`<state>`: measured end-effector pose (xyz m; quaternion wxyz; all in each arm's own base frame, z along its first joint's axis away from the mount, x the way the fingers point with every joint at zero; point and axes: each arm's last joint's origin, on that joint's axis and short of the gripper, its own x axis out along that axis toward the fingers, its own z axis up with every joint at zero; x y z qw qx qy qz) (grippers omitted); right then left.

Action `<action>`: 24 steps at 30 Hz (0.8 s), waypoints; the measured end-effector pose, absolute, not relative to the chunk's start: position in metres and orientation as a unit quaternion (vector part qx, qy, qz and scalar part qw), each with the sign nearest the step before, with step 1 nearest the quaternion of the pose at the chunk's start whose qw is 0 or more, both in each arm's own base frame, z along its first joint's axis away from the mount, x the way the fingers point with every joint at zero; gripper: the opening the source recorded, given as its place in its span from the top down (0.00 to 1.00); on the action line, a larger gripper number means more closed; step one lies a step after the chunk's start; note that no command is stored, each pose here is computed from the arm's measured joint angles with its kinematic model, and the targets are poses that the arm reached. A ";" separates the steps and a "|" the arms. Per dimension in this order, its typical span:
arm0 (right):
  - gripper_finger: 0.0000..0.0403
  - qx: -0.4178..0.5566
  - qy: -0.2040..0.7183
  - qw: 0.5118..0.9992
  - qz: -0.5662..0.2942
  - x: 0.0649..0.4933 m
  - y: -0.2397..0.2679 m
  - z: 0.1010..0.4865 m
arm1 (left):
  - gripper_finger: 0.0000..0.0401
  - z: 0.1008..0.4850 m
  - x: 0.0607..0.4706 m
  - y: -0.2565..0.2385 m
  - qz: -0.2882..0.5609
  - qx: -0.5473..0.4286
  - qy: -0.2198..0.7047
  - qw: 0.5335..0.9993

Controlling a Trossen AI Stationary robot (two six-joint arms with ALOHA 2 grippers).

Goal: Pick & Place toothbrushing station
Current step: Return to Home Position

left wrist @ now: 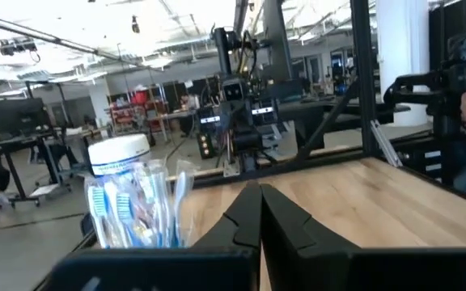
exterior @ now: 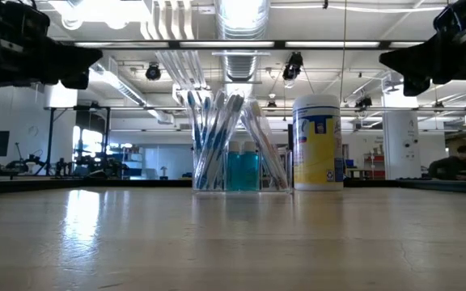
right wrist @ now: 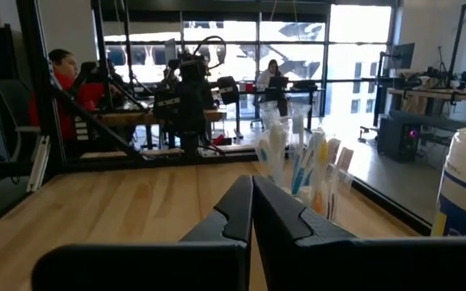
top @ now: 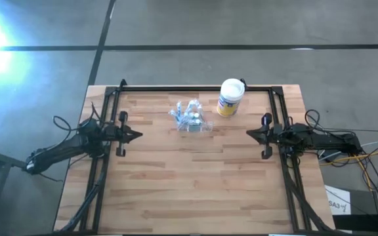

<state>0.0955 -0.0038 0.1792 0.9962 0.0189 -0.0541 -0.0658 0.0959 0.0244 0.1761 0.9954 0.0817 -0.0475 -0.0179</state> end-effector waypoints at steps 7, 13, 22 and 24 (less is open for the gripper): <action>0.98 0.035 -0.055 0.996 -0.067 0.096 -0.004 0.179 | 1.00 0.170 0.095 0.024 -0.019 0.076 -0.020 0.997; 0.98 0.049 -0.056 0.995 -0.067 0.096 -0.004 0.179 | 0.99 0.170 0.095 0.024 -0.019 0.075 -0.020 0.997; 0.98 0.066 -0.057 0.994 -0.069 0.096 -0.004 0.179 | 0.99 0.170 0.095 0.024 -0.020 0.060 -0.020 0.998; 0.98 0.077 -0.059 0.992 -0.078 0.096 -0.005 0.179 | 0.99 0.170 0.095 0.024 -0.020 0.061 -0.021 0.998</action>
